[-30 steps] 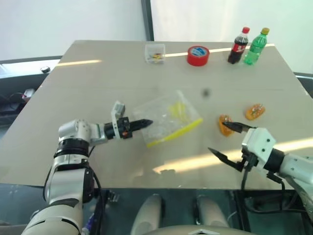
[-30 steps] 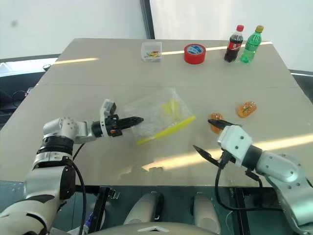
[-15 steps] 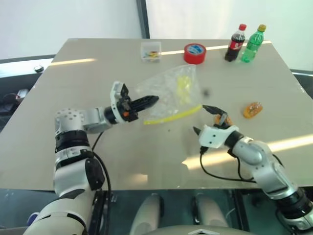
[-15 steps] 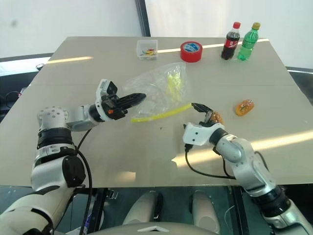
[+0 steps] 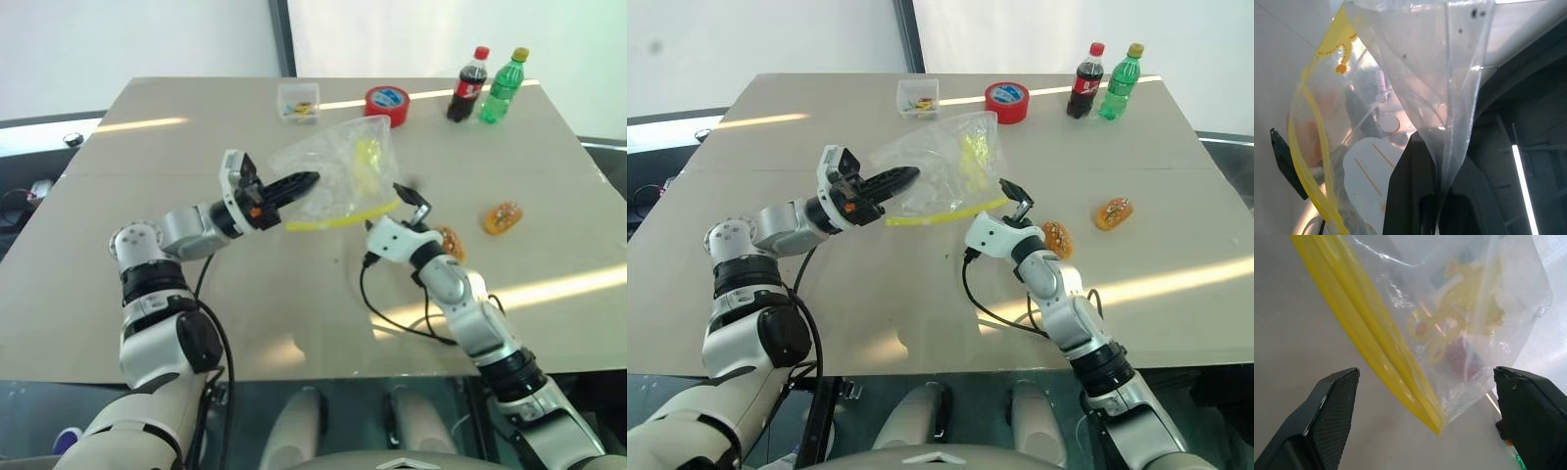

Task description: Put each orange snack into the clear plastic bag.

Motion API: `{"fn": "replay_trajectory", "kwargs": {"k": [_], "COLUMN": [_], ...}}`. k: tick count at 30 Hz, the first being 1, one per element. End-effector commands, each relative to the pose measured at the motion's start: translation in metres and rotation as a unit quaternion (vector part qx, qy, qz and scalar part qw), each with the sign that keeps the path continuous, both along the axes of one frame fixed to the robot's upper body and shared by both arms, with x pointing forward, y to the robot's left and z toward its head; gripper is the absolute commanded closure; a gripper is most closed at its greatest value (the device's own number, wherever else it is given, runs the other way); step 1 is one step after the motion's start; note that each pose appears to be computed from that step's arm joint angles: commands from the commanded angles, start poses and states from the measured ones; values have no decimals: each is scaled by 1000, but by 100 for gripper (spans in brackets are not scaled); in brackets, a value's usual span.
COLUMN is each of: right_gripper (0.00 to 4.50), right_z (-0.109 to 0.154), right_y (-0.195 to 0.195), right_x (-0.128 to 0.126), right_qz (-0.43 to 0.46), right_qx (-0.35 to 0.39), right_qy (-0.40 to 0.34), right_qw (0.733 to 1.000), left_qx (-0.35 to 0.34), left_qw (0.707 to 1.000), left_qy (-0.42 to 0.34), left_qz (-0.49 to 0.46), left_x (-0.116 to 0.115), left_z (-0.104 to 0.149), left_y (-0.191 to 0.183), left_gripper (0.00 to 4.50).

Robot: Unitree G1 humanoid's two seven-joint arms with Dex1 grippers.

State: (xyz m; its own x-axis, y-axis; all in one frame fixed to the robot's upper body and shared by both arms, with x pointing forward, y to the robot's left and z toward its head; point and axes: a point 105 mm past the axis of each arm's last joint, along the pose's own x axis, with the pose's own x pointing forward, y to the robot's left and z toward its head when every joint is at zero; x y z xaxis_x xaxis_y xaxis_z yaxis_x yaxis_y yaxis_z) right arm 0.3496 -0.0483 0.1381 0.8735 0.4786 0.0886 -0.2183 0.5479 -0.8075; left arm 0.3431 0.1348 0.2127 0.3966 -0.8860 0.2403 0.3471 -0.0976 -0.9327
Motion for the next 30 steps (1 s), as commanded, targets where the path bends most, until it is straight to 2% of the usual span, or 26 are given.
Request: {"fn": "replay_trajectory", "kwargs": {"k": [1,9,11,17,20,21,30], "right_gripper": [0,0,53,285,415,440,440], "right_z": [14,20,24,35,39,40,49], "right_y": [7,8,8,-1,-4,-5,-17], "right_x": [3,18,22,25,22,21,15], "right_qz": [-6,-38,-40,-41,-37,-37,-36], "right_qx": [10,30,41,48,42,40,21], "right_qy": [-40,-66,-72,-91,-99,-103,-121], "right_qw": [999,997,996,994,993,993,992], "left_qx": [-25,-35,-38,-45,-46,-47,-47], "left_qw": [999,999,999,998,997,997,996], "left_qy": [-31,-27,-26,-17,-14,-14,-7], "left_qz": [6,24,29,48,57,61,78], "left_x": [-1,0,0,-1,-1,-1,1], "left_z": [20,23,24,25,23,23,18], "left_y": [1,-1,-1,-3,-3,-3,-3], "left_gripper": [442,442,450,450,450,450,450]}}
